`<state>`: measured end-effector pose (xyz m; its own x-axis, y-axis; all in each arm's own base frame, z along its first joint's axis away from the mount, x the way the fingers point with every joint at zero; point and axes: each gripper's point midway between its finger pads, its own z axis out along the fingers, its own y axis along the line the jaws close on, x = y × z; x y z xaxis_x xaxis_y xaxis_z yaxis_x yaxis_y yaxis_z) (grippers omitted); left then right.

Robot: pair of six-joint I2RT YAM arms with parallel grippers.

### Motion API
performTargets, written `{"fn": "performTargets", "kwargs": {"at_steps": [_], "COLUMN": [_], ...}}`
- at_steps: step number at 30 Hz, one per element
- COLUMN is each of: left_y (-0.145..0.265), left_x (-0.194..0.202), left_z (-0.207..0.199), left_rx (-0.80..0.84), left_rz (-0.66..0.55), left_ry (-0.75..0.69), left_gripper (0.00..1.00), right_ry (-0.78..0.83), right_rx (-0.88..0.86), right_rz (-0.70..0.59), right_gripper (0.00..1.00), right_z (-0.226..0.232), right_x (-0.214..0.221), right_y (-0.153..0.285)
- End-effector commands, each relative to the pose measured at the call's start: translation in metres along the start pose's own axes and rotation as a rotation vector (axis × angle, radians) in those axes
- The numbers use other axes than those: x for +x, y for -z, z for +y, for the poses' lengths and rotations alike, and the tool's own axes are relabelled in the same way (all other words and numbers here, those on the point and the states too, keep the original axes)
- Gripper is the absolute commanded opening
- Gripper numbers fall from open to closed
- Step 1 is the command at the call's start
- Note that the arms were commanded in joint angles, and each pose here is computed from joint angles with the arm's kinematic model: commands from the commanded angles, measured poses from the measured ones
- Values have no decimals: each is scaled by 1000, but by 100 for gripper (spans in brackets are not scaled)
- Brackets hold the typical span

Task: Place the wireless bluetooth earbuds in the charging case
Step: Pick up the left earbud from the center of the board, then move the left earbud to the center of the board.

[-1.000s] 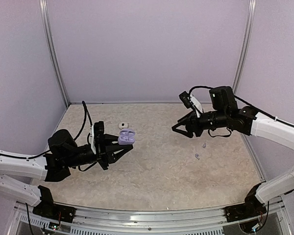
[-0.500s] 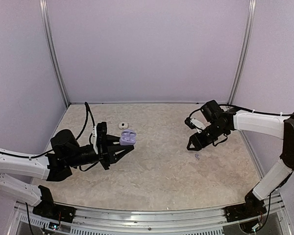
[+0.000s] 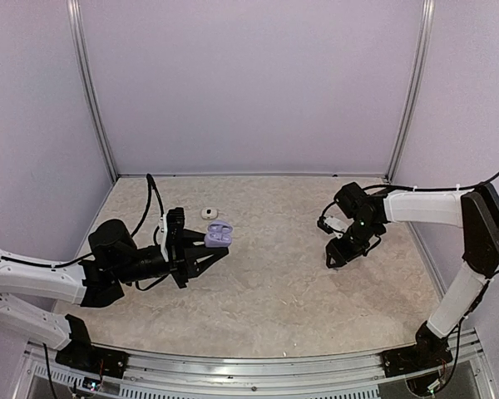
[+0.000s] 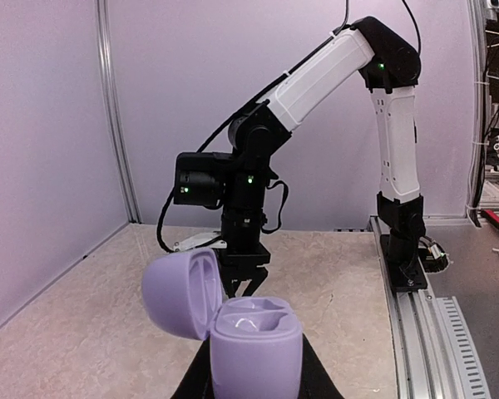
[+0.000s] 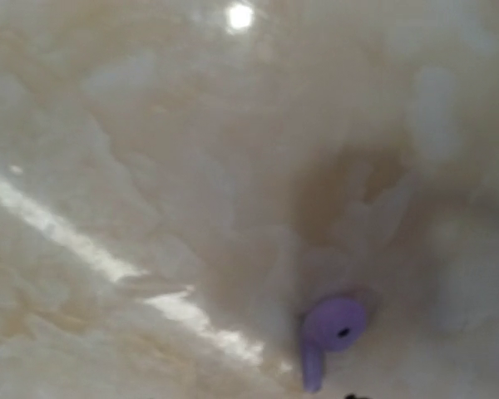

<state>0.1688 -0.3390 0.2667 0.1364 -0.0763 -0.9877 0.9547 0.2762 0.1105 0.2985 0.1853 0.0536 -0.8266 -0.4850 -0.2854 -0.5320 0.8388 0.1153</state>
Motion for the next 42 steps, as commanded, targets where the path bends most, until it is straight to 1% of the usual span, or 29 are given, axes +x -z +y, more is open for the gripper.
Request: {"fn": "performTargets", "kwargs": {"at_steps": [1, 5, 11, 19, 27, 29, 35, 42], "left_y": [-2, -1, 0, 5, 11, 11, 11, 11], "left_x": [-12, -12, -18, -24, -25, -25, -26, -27], "left_z": [1, 1, -3, -4, -4, -4, -5, -4], "left_rx": [6, 4, 14, 6, -17, -20, -22, -24], "left_rz": [-30, -32, -45, -62, -65, -65, -65, -65], "left_ry": [-20, -23, -26, -40, -56, -59, -60, -61], "left_gripper": [6, 6, 6, 6, 6, 6, 6, 6], "right_ry": [-9, -12, -15, -16, 8, 18, 61, 98], "right_rx": [43, 32, 62, 65, 8, -17, -100, -205], "right_rz": [34, 54, 94, 126, 141, 151, 167, 154], "right_gripper": [47, 42, 31, 25, 11, 8, 8, 7], "right_z": [-12, -12, -18, -20, -1, 11, 65, 130], "right_x": [1, 1, 9, 12, 13, 16, 25, 29], "right_y": [-6, -15, -24, -33, -39, -42, -47, -37]}}
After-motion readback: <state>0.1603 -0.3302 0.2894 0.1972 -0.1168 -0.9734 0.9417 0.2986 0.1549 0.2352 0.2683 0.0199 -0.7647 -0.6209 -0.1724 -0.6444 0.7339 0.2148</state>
